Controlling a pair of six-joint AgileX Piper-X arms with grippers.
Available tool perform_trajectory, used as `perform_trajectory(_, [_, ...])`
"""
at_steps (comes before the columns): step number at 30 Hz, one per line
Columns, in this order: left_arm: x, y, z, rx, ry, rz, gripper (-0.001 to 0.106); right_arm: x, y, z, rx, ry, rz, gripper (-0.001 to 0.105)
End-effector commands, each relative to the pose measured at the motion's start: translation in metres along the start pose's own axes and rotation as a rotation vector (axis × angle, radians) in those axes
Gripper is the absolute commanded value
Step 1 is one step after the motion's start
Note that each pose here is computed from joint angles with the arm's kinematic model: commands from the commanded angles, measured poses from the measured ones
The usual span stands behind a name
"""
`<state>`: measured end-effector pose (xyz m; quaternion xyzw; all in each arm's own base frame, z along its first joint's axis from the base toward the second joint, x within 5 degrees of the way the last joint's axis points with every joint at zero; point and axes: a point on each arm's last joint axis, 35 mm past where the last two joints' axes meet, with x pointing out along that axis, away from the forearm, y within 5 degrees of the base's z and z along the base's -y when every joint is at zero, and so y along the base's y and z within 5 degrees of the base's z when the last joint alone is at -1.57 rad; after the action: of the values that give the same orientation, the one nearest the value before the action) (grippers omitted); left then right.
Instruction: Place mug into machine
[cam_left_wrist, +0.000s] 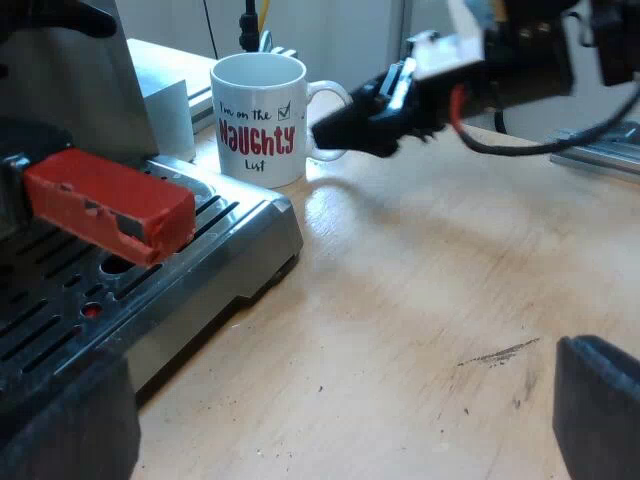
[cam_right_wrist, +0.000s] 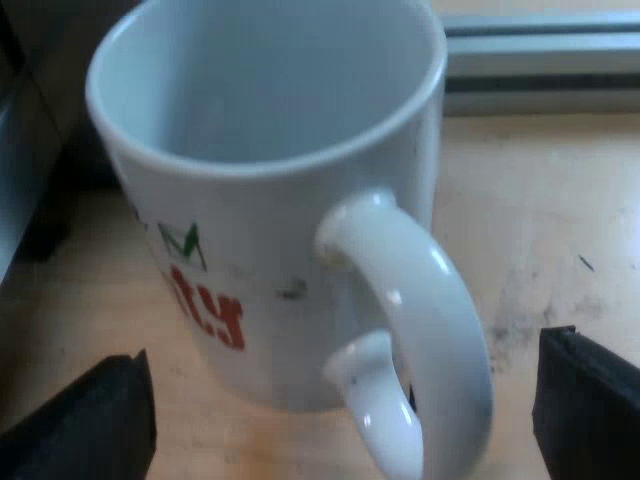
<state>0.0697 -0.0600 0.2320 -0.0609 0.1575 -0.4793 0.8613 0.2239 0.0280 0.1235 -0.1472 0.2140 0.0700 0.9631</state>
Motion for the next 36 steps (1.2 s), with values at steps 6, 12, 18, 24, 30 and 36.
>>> perform_trajectory(6, [0.000, -0.002, 0.003, 0.004, -0.015, -0.020, 0.085, 0.028, -0.002, 0.012, 0.004, -0.011, 0.024, 0.078])
perform_trajectory(12, [0.000, -0.002, 0.003, 0.004, -0.015, -0.020, 0.085, 0.037, 0.001, 0.009, 0.006, 0.000, 0.066, 0.074])
perform_trajectory(18, [0.000, -0.002, 0.003, 0.004, -0.015, -0.020, 0.085, 0.037, 0.001, 0.009, -0.005, -0.002, 0.066, 0.028])
perform_trajectory(24, [0.000, -0.002, 0.003, 0.004, -0.015, -0.020, 0.085, 0.036, 0.001, 0.011, -0.056, -0.016, 0.083, 0.000])
perform_trajectory(30, [0.000, -0.001, 0.003, 0.003, -0.019, 0.007, 0.085, 0.021, -0.002, 0.018, -0.055, -0.052, 0.072, 0.000])
perform_trajectory(36, [-0.001, 0.003, 0.004, 0.002, -0.036, 0.116, 0.085, -0.016, -0.003, 0.024, -0.093, -0.040, 0.087, 0.000])
